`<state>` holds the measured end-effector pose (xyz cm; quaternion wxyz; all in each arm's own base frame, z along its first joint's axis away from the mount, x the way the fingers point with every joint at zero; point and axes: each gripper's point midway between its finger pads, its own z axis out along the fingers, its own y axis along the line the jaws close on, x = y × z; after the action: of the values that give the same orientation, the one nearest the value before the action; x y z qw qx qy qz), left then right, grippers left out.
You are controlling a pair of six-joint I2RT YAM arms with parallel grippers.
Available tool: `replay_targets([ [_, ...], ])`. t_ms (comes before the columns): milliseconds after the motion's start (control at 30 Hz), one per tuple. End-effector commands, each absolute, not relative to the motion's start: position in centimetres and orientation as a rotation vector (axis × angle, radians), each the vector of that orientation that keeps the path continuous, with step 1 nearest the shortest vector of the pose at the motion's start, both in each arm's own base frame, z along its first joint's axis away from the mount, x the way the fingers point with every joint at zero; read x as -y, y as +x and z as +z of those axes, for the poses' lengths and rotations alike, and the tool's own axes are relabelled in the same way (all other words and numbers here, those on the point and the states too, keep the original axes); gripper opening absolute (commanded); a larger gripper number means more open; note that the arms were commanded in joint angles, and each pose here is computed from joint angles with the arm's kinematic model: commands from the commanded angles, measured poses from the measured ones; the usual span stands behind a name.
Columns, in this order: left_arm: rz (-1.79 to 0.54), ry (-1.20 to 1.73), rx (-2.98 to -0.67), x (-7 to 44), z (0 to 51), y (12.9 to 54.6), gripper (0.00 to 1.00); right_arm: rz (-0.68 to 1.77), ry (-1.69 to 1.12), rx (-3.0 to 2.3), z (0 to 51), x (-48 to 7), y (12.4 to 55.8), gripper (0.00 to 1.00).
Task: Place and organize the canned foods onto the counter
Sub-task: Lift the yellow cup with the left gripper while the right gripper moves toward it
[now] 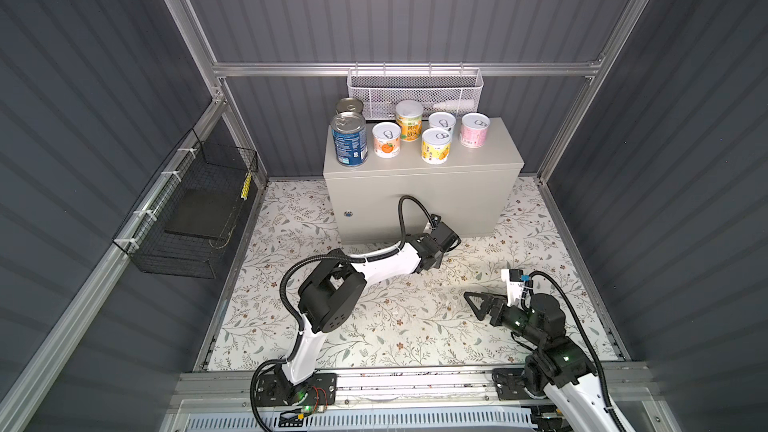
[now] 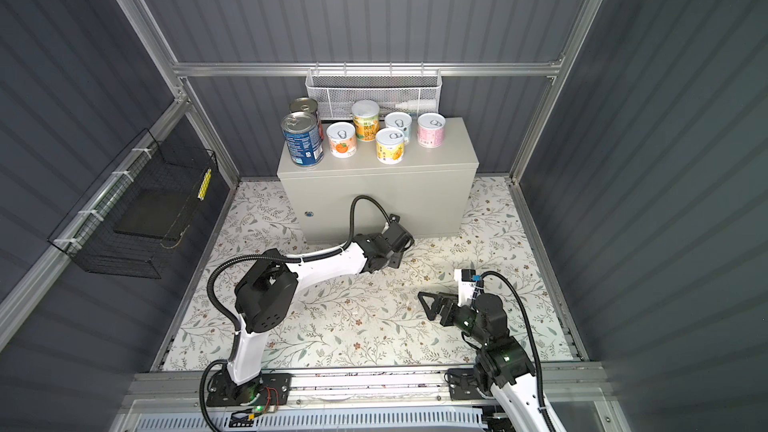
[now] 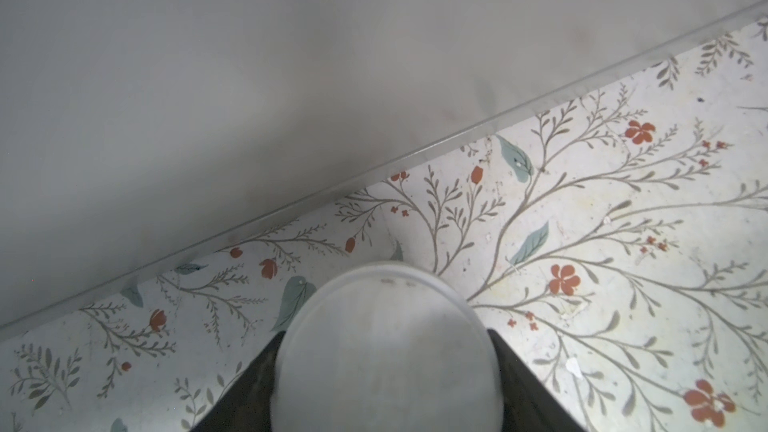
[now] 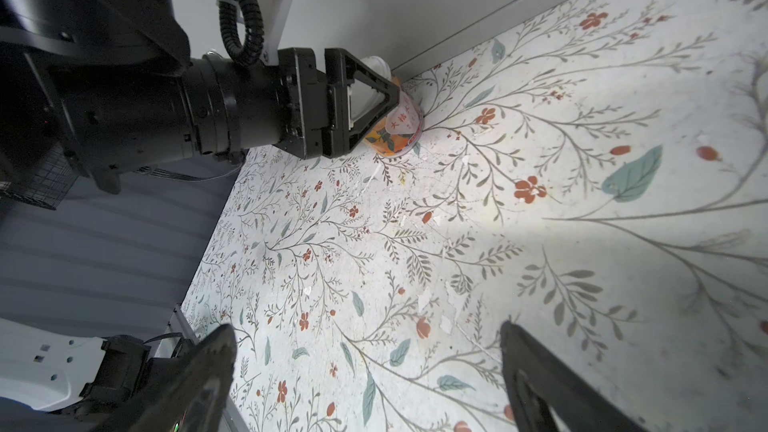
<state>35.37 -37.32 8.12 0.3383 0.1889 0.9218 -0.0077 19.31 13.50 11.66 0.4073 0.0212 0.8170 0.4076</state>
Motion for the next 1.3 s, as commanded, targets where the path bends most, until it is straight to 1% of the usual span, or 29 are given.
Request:
replay_targets([
  [0,-0.001,0.542,-2.418,36.2,9.2,34.2,0.47,1.036,-0.003,-2.053,11.8,-13.9,18.9,0.99],
  [133,0.008,0.562,-2.44,35.6,9.2,33.5,0.45,0.995,0.005,-2.044,11.9,-13.5,19.0,0.99],
  [300,0.004,0.556,-2.459,34.6,9.5,32.6,0.44,0.967,-0.027,-2.039,11.9,-13.8,18.8,0.99],
  [500,-0.068,0.569,-2.493,34.5,10.5,31.4,0.44,0.826,-0.079,-2.047,11.7,-14.1,18.9,0.99],
  [733,-0.122,0.623,-2.559,34.2,11.6,29.6,0.43,0.636,-0.28,-2.047,11.8,-16.6,18.1,0.99],
  [833,-0.164,0.635,-2.581,34.2,12.1,28.7,0.43,0.59,-0.39,-1.993,12.8,-18.3,17.5,0.99],
  [1067,-0.336,0.649,-2.637,34.6,14.3,26.2,0.43,0.616,-0.575,-1.757,16.1,-22.6,15.6,0.99],
  [1267,-0.478,0.654,-2.639,34.8,17.7,24.2,0.42,0.658,-0.587,-1.68,17.2,-24.3,15.5,0.99],
])
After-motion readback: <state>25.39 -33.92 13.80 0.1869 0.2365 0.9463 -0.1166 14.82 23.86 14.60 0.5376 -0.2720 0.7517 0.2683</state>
